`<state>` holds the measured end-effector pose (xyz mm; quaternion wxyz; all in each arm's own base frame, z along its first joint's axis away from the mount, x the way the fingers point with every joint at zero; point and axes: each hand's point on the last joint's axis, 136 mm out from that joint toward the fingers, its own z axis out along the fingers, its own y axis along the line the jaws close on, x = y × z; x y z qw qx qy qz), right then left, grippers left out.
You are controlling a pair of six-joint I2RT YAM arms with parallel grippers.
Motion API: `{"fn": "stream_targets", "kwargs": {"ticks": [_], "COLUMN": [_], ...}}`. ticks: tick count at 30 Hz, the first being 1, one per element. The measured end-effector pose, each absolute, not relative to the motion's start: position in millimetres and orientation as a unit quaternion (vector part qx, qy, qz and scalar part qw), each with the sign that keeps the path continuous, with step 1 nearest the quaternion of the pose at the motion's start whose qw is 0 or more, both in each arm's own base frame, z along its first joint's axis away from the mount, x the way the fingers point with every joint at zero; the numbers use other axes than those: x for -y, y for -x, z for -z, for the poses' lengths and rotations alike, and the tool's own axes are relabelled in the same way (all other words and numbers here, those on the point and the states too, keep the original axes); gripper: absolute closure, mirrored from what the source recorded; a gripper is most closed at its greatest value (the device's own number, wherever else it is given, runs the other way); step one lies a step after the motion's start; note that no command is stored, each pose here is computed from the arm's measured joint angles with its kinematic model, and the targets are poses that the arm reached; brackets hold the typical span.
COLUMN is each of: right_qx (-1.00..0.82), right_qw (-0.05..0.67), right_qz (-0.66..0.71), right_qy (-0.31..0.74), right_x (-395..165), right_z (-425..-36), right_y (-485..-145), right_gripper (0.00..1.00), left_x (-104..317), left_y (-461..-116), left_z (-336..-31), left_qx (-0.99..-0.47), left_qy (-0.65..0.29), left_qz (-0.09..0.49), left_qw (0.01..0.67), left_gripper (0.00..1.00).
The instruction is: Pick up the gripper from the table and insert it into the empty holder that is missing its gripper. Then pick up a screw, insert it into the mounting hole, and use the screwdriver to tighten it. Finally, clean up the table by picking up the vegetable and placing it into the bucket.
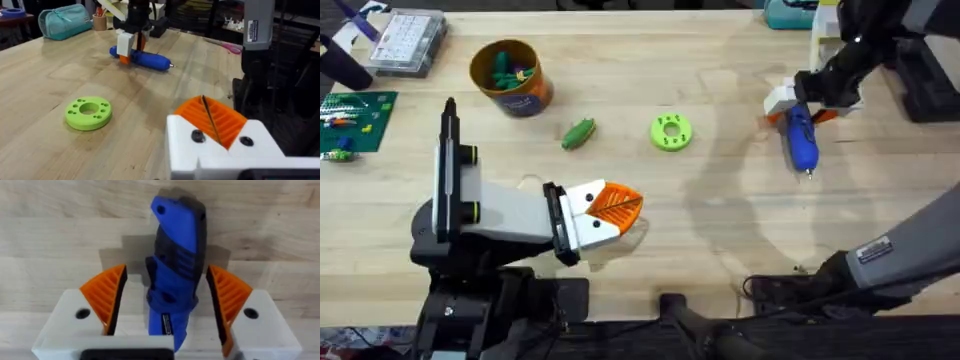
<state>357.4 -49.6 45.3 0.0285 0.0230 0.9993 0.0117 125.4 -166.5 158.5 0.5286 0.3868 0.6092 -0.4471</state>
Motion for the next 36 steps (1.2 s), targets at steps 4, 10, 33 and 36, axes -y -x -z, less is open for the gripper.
{"fn": "stream_targets", "kwargs": {"ticks": [4,10,33,36], "right_qx": [-0.999,-0.999,-0.999,-0.999], "right_qw": [0.030,0.029,0.033,0.044], "right_qz": [-0.011,-0.007,0.002,0.003], "right_qy": [-0.025,-0.025,-0.023,-0.026], "right_x": [51.3,53.4,57.2,57.2], "right_z": [-39.3,-36.5,-36.3,-44.7], "right_y": [-361.2,-362.0,-363.8,-365.3], "right_gripper": [0.059,0.067,0.975,0.975], "left_x": [166.5,166.5,166.5,166.5], "left_y": [-125.3,-125.3,-125.3,-125.3], "left_z": [-158.4,-158.4,-158.4,-158.4], "left_qx": [-0.609,-0.609,-0.609,-0.609], "left_qy": [-0.387,-0.387,-0.387,-0.387], "left_qz": [0.447,0.447,0.447,0.447], "left_qw": [0.529,0.528,0.528,0.528], "left_gripper": [0.996,0.996,0.996,0.996]}}
